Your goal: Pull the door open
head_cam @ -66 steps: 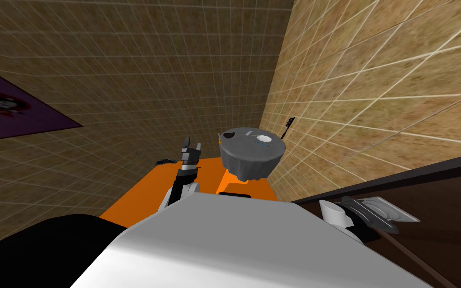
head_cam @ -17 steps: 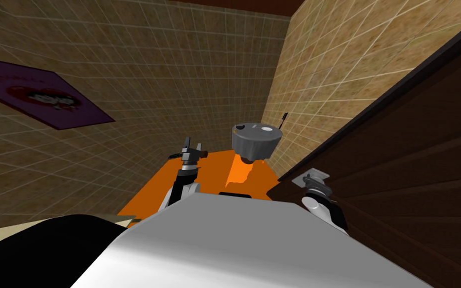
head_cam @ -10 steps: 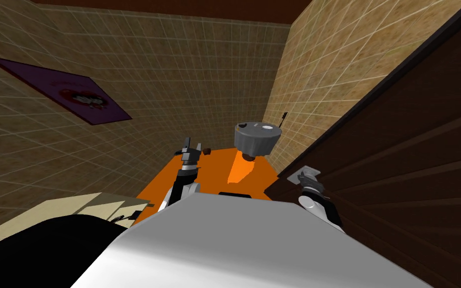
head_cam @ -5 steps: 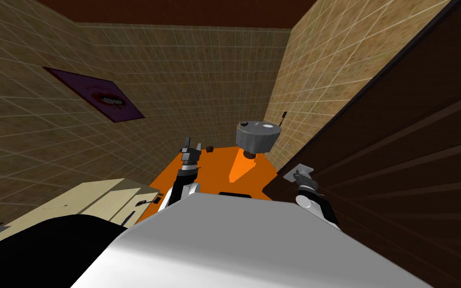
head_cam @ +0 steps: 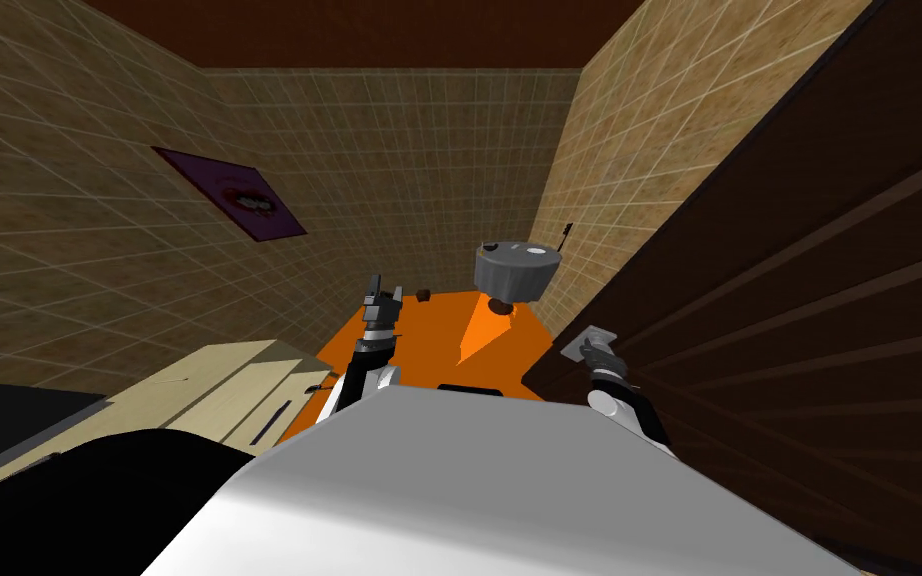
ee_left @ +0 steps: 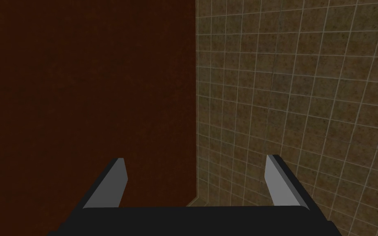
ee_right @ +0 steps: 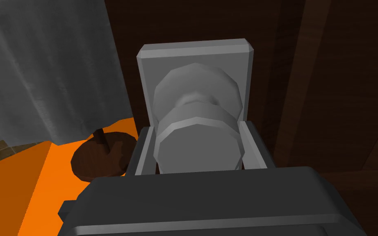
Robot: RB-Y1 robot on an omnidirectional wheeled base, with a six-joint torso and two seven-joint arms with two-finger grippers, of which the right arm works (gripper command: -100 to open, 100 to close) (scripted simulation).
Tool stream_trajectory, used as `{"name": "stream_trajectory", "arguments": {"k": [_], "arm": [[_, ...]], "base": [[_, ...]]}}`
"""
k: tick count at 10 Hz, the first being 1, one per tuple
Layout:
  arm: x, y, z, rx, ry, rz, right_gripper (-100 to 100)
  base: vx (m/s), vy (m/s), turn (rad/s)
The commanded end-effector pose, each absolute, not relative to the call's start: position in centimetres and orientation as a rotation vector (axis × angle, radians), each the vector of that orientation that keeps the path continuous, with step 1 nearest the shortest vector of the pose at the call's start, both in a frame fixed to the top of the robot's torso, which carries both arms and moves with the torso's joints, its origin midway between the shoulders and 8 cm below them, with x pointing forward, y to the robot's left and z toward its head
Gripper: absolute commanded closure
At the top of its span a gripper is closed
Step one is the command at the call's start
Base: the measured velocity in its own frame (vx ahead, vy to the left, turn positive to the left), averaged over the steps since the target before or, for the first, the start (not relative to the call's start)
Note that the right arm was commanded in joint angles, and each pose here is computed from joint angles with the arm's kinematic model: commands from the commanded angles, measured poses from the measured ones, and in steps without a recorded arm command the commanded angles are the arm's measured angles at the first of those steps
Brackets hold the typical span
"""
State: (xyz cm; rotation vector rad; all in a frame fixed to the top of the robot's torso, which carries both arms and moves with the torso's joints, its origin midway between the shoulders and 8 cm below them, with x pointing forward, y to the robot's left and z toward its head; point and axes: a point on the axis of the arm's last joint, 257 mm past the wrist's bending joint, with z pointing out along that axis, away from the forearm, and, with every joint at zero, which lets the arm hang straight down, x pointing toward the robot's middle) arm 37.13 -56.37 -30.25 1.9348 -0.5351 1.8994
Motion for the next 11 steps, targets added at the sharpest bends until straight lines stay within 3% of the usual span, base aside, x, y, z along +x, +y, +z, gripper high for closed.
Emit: {"name": "stream_trajectory", "arguments": {"k": [1, 11], "arm": [[37.6, -55.5, -30.1, 1.943, -0.513, 1.917, 100], [39.0, -51.0, -29.9, 2.006, -0.408, 1.991, 100]], "base": [[-0.204, -0.023, 0.058], [-0.178, -0.008, 0.045]]}}
